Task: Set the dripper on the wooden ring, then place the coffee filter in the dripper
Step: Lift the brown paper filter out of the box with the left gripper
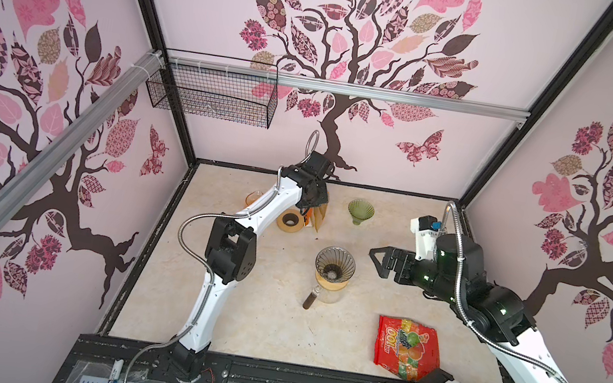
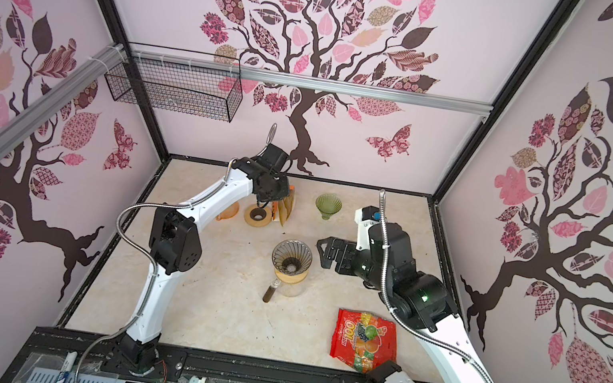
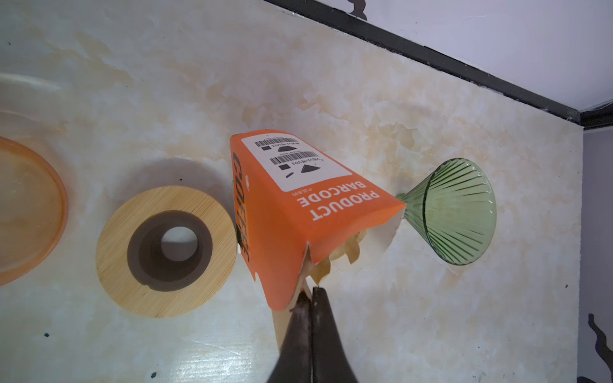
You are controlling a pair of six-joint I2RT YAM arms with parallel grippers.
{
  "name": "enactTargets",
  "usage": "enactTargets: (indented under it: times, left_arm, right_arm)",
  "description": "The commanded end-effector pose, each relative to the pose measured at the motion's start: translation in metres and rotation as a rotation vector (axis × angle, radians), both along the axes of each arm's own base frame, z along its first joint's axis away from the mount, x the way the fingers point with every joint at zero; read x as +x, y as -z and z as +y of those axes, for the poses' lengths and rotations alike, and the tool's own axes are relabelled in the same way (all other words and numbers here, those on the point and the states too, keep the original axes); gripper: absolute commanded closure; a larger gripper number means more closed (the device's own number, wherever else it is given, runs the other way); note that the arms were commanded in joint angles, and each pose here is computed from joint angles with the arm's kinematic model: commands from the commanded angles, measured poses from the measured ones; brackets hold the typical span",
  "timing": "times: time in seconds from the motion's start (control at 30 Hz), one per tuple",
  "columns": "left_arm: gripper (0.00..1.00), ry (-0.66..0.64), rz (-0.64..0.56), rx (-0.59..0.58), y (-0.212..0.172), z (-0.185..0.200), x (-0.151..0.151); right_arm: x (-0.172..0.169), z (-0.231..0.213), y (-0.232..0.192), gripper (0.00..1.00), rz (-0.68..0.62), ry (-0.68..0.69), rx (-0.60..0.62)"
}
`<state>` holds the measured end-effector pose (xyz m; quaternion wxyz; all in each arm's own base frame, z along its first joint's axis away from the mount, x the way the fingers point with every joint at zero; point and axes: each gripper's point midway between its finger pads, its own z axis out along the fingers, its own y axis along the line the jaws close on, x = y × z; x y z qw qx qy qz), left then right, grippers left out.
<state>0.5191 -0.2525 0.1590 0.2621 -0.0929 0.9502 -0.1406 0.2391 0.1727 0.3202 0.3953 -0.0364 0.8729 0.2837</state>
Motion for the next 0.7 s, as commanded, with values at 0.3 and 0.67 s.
enactTargets:
  times: [0.3, 0.67]
  left_arm:
    - [1.0, 0.046, 0.043, -0.012, 0.019, -0.007, -0.001]
    - [1.0, 0.078, 0.021, -0.057, -0.008, -0.009, -0.015]
  right_arm:
    - [-0.006, -0.003, -0.013, 0.0, -0.039, -0.007, 0.028]
    - [-0.007, -0.003, -0.014, 0.0, -0.039, -0.005, 0.033]
